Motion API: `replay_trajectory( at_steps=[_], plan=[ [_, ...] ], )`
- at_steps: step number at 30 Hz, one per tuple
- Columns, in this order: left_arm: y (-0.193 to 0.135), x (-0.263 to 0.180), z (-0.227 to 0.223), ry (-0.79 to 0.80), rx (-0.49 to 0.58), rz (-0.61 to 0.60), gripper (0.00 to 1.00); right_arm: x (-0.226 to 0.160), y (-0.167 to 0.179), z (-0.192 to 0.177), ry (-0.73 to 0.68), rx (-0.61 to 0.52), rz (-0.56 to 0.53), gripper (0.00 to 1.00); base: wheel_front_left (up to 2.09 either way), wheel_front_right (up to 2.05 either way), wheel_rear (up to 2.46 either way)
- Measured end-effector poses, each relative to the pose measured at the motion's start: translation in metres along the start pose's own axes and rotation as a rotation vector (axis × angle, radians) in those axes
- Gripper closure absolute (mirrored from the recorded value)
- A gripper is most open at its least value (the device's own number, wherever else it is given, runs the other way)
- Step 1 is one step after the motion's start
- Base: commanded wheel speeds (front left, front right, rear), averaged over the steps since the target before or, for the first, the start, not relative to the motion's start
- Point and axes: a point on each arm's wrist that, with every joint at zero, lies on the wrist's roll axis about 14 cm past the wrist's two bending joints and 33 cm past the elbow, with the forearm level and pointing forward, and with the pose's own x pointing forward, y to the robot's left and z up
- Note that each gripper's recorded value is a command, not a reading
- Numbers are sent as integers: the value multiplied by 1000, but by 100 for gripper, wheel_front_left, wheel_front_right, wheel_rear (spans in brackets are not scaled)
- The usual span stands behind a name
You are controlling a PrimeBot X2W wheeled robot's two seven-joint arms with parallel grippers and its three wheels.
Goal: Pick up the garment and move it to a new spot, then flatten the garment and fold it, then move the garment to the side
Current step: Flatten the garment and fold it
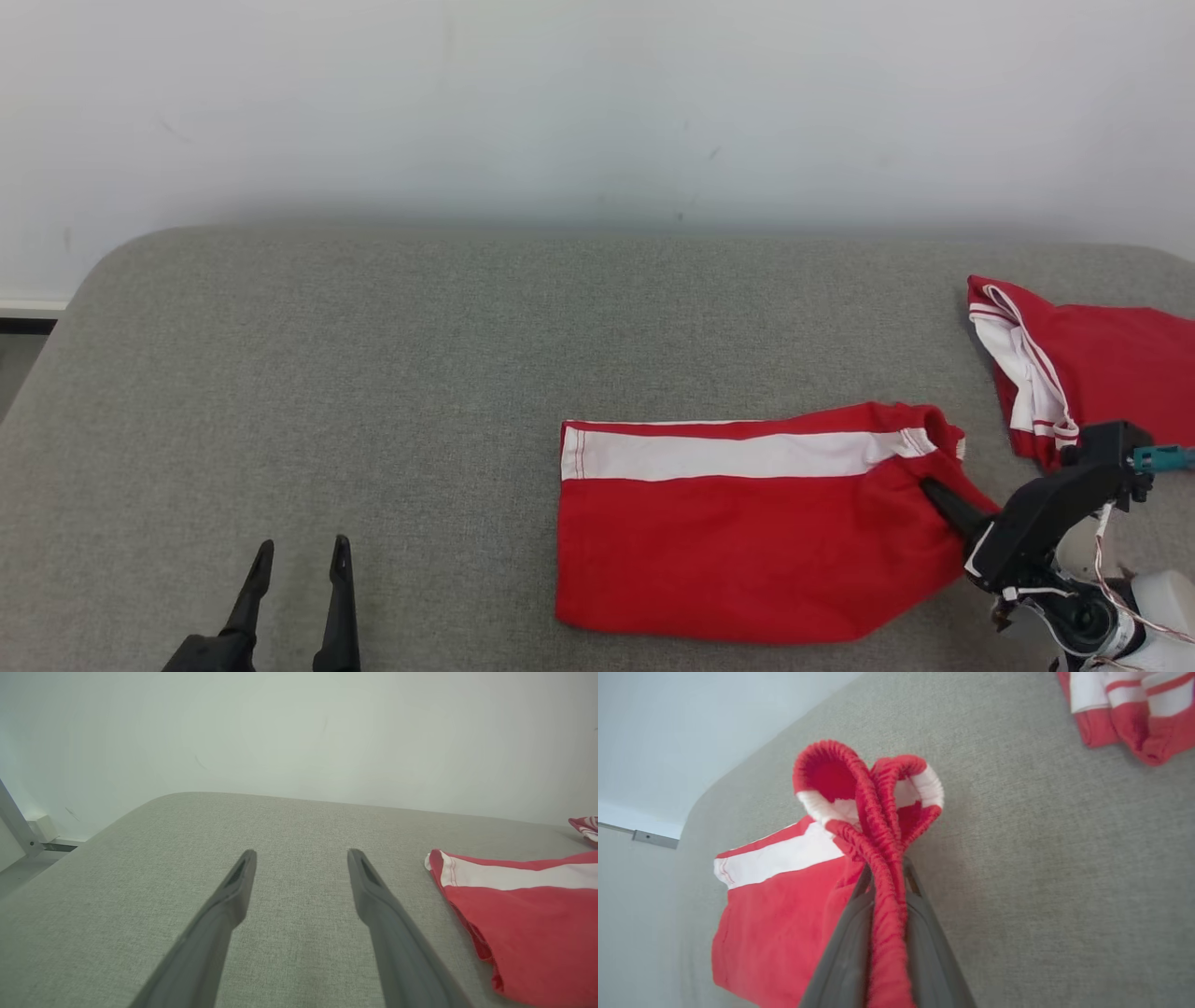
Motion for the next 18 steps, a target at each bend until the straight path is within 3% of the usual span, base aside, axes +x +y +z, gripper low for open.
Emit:
replay_trajectory(
  at_steps=[9,18],
  plan=[
    [-7,-3,-2,7,-13,-15,0,1,82,-2,84,144,251,100,0,0,0],
    [-3,-11,-7,20,-28,-1,0,13,132,-3,167,104,358,100,0,0,0]
  ],
)
